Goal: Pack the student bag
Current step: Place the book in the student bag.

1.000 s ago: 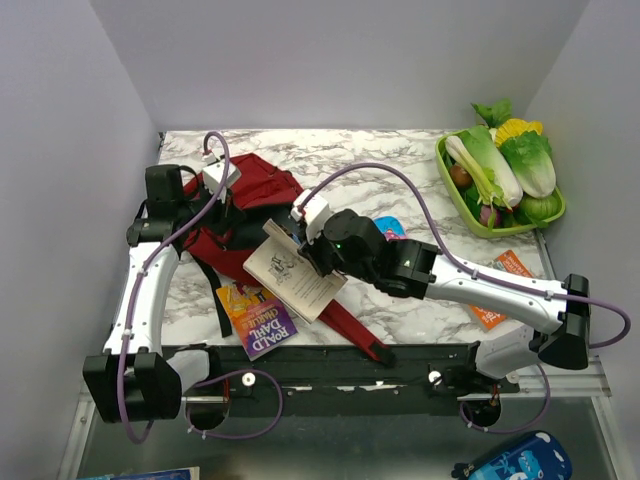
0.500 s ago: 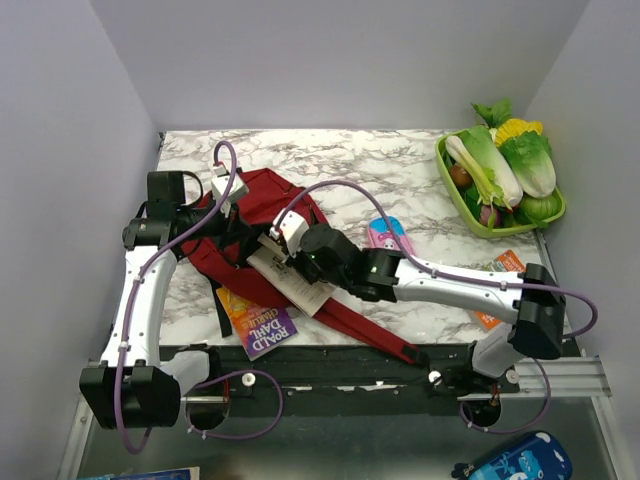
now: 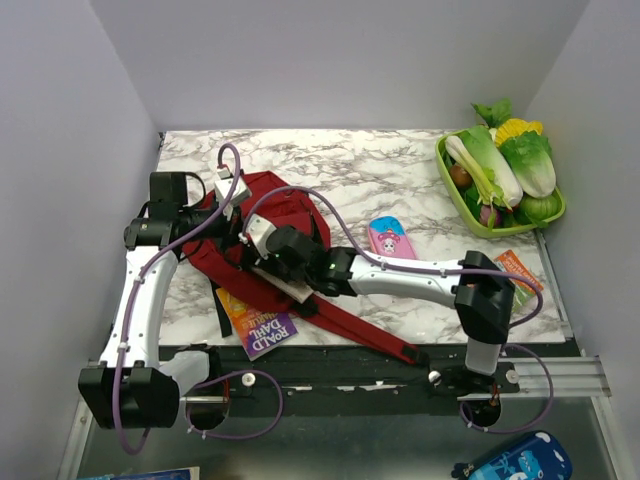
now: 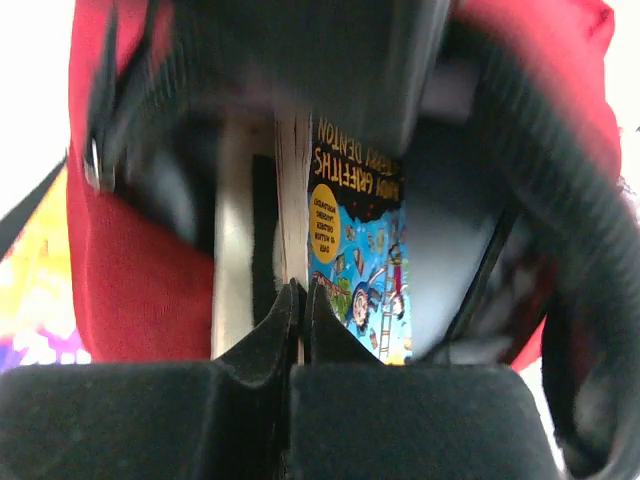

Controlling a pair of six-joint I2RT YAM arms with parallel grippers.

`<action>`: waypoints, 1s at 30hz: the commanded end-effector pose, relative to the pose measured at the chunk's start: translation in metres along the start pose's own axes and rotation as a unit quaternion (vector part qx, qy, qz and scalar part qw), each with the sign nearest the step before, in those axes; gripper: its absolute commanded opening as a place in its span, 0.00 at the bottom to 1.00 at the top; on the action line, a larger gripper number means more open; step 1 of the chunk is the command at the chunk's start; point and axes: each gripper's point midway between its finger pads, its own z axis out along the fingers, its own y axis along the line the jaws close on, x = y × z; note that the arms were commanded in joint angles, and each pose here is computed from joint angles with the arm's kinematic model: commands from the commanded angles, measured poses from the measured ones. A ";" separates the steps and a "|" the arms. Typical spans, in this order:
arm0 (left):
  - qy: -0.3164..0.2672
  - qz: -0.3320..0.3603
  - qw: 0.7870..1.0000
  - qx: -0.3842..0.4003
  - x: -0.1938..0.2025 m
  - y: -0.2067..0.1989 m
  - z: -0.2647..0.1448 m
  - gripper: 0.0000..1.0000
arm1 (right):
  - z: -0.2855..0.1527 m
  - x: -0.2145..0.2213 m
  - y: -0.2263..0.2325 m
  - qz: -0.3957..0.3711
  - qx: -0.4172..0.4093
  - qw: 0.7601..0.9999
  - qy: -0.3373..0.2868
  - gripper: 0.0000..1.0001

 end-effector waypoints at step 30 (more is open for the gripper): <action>-0.005 0.024 1.000 0.011 0.000 0.004 0.009 0.00 | -0.027 0.078 -0.009 0.178 -0.008 0.984 -0.018 0.01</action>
